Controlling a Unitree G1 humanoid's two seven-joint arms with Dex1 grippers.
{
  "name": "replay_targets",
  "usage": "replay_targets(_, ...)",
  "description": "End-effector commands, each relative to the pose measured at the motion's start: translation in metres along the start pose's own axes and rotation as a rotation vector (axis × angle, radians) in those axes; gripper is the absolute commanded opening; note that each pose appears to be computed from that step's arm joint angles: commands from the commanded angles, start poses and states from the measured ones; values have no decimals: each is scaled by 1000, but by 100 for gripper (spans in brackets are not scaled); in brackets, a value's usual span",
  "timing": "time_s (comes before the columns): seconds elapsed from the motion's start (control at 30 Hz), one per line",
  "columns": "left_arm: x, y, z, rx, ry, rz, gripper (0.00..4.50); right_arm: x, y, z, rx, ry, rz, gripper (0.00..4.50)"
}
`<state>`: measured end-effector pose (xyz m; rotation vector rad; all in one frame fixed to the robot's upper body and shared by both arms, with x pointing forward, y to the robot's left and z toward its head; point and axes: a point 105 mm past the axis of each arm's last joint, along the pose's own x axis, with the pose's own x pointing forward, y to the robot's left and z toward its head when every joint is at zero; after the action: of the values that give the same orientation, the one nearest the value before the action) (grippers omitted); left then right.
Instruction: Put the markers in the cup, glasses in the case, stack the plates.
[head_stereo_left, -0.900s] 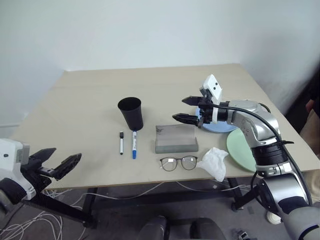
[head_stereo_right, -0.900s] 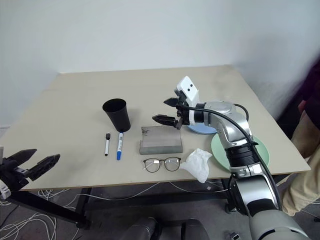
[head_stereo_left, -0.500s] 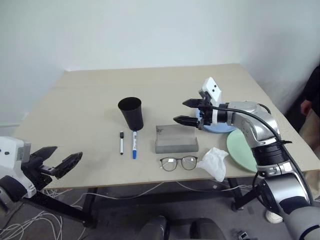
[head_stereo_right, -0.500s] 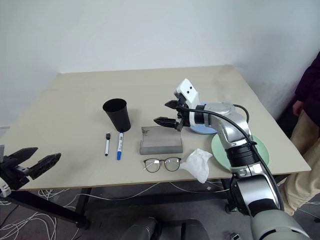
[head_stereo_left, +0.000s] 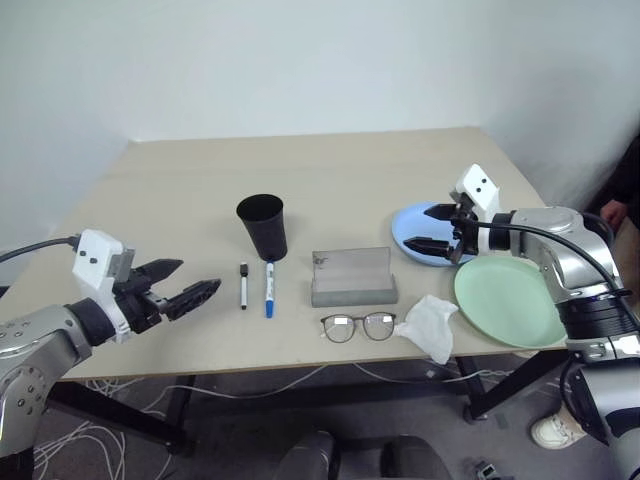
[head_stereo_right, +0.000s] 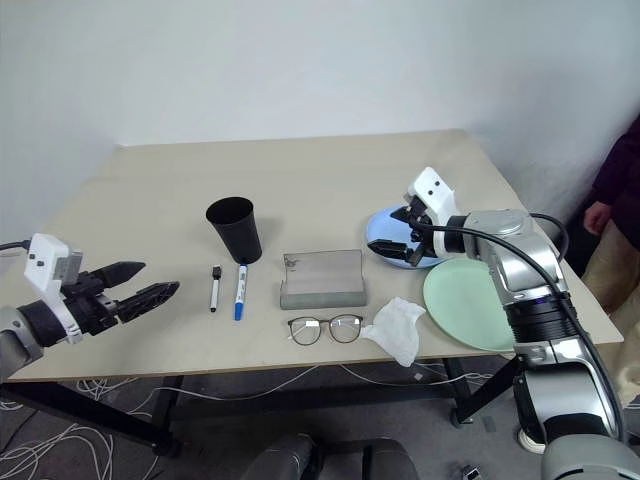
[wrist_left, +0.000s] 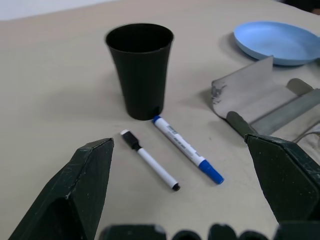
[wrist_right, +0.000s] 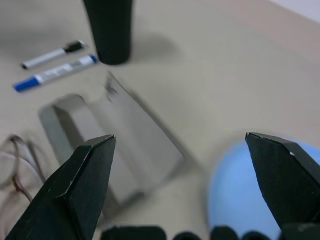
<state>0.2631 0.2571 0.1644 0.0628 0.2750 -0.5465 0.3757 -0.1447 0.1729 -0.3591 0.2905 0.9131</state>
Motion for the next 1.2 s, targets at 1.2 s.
replay_targets(1.2,35,-6,0,43,-29,-131,446,-73,34,-79,-47,446,-169,450)
